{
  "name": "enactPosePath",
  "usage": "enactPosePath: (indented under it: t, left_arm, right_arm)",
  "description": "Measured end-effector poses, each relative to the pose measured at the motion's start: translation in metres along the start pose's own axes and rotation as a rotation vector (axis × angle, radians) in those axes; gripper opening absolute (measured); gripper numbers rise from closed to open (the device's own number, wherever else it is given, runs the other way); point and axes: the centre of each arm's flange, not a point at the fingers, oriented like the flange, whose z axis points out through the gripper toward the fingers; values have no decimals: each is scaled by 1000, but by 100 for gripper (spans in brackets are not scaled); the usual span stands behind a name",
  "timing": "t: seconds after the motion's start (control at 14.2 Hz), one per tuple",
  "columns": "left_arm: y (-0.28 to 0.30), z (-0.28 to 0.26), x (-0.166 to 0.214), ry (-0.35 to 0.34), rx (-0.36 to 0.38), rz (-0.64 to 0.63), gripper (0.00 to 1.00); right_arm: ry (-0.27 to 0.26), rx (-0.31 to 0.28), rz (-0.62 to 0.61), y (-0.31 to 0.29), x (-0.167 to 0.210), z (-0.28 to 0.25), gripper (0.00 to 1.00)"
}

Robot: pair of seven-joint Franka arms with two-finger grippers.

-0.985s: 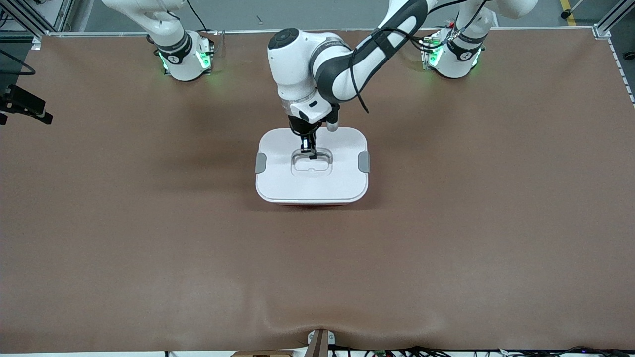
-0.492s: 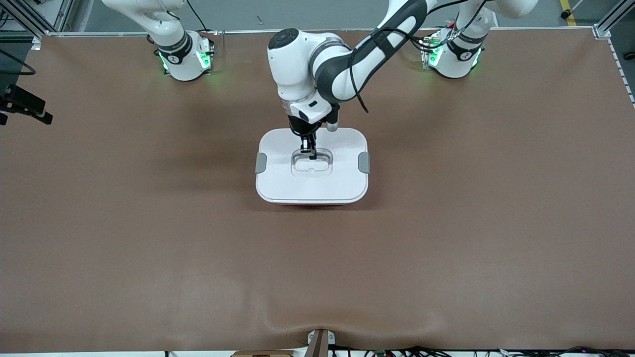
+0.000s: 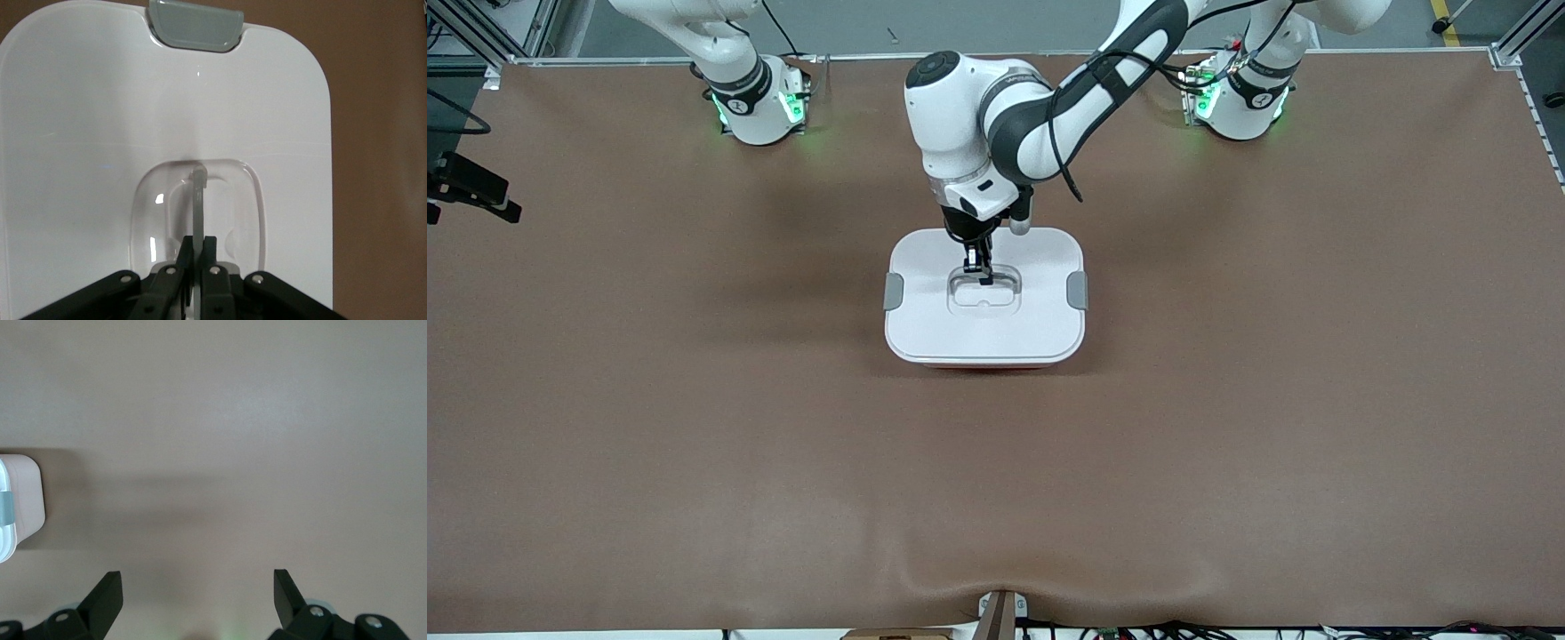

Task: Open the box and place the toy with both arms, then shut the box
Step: 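Lower the lid onto the tub and press it with the left gripper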

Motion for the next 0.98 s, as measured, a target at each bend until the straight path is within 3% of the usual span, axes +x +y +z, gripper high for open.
enactPosePath:
  t: [0.98]
  left_arm:
    - [-6, 7, 1, 9, 7, -3, 7]
  right_arm:
    - [-1, 0, -13, 1, 0, 0, 100]
